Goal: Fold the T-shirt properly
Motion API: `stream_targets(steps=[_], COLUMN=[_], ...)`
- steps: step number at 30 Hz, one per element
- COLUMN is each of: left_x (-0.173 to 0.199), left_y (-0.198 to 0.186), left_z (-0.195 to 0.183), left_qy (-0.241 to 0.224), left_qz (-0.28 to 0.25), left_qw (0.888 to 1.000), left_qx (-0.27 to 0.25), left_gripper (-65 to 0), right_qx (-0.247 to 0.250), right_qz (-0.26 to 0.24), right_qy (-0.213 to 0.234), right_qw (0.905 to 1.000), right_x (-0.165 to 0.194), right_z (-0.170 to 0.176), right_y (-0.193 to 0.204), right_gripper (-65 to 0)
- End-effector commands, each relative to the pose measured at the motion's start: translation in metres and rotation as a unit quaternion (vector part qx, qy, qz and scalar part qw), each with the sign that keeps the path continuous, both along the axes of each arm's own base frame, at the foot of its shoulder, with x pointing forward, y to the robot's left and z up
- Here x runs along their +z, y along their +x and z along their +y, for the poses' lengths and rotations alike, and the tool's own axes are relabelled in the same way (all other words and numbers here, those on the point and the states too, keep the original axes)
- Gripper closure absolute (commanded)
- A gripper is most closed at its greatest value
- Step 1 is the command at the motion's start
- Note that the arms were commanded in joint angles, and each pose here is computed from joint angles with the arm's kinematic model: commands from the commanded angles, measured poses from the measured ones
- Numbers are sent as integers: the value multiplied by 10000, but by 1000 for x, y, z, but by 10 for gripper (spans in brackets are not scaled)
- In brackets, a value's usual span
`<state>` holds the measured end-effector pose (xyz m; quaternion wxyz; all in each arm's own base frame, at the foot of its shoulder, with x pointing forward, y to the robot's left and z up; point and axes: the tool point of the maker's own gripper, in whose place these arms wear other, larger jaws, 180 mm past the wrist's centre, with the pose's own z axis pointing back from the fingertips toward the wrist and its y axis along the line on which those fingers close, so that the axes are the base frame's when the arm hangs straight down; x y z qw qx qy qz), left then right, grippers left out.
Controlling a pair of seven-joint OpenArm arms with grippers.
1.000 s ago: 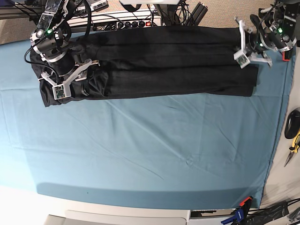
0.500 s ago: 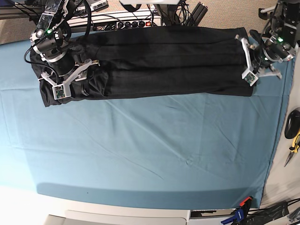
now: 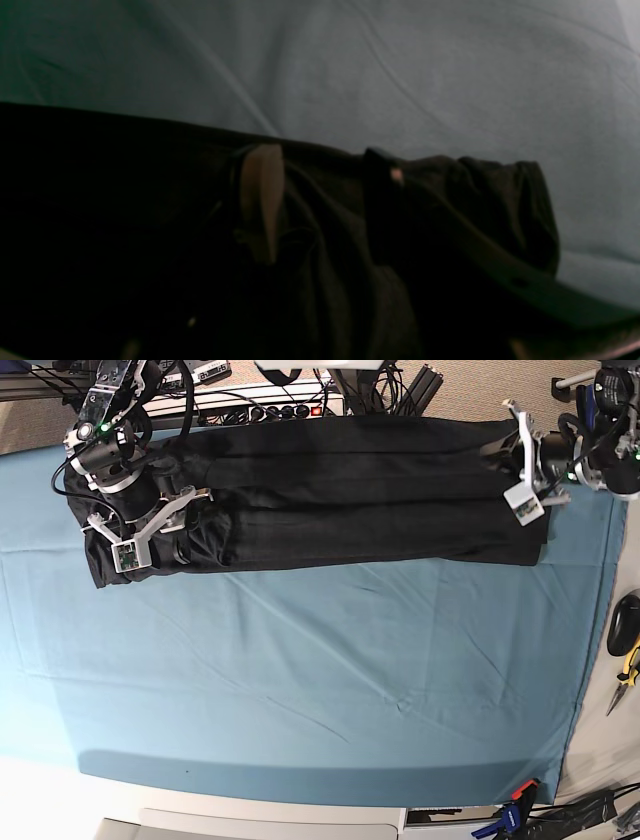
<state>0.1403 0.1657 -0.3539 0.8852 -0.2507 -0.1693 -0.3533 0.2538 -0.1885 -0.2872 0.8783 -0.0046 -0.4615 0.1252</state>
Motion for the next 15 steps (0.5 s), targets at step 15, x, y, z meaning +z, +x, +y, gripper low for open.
stream_targets(steps=[15], left_x=[-39], left_y=[-25], left_z=[23], left_qy=[1344], left_qz=[-190], left_qw=[9871], left_qx=[-848], left_gripper=[0], right_qx=[41], right_qz=[-278], right_qy=[9], right_qw=[9996], right_x=[13], right_z=[1], right_y=[5], right_gripper=[-266])
